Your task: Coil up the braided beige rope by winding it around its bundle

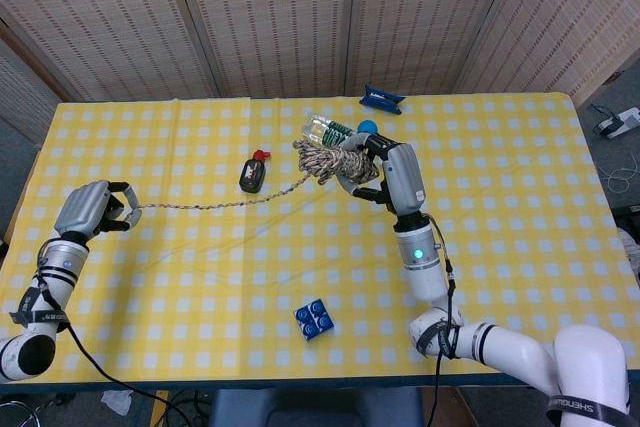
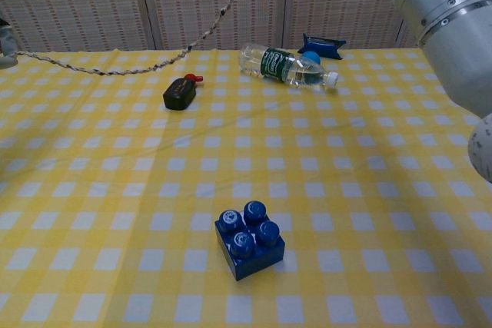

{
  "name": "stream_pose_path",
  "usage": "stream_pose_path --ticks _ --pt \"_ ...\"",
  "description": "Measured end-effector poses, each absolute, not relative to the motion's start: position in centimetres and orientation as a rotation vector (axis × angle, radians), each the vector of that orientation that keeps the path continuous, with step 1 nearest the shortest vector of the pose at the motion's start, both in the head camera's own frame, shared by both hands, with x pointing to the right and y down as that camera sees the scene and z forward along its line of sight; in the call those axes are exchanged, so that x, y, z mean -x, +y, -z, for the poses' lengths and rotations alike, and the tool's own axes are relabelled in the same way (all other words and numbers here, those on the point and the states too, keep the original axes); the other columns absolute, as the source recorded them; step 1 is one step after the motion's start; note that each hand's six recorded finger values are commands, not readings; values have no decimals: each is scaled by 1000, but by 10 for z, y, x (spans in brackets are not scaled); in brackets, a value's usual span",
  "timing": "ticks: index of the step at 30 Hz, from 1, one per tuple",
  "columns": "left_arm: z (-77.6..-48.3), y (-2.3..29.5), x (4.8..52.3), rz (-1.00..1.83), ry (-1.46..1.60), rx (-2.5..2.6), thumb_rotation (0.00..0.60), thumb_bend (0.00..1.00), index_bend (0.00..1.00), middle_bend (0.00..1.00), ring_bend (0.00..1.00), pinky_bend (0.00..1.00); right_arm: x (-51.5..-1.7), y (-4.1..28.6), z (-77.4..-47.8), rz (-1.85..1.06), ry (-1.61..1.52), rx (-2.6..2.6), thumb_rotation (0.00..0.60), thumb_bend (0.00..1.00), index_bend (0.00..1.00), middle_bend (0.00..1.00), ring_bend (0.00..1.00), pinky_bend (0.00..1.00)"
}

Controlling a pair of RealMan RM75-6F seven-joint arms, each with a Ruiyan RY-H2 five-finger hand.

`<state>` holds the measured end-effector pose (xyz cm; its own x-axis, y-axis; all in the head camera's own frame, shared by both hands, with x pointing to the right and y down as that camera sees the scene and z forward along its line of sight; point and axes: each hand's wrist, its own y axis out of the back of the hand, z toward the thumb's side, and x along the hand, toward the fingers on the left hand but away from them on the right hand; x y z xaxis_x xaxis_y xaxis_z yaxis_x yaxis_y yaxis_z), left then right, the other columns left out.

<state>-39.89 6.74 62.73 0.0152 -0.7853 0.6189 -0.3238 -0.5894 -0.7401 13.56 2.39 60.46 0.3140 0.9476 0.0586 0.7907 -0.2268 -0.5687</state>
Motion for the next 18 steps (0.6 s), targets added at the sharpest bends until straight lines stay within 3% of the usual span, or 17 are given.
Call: stream_pose_path --ticks 18 --pt "-515 58 301 976 1035 1841 600 388 783 1000 1000 1000 -94 31 -637 -621 -1302 2067 600 432 824 693 564 596"
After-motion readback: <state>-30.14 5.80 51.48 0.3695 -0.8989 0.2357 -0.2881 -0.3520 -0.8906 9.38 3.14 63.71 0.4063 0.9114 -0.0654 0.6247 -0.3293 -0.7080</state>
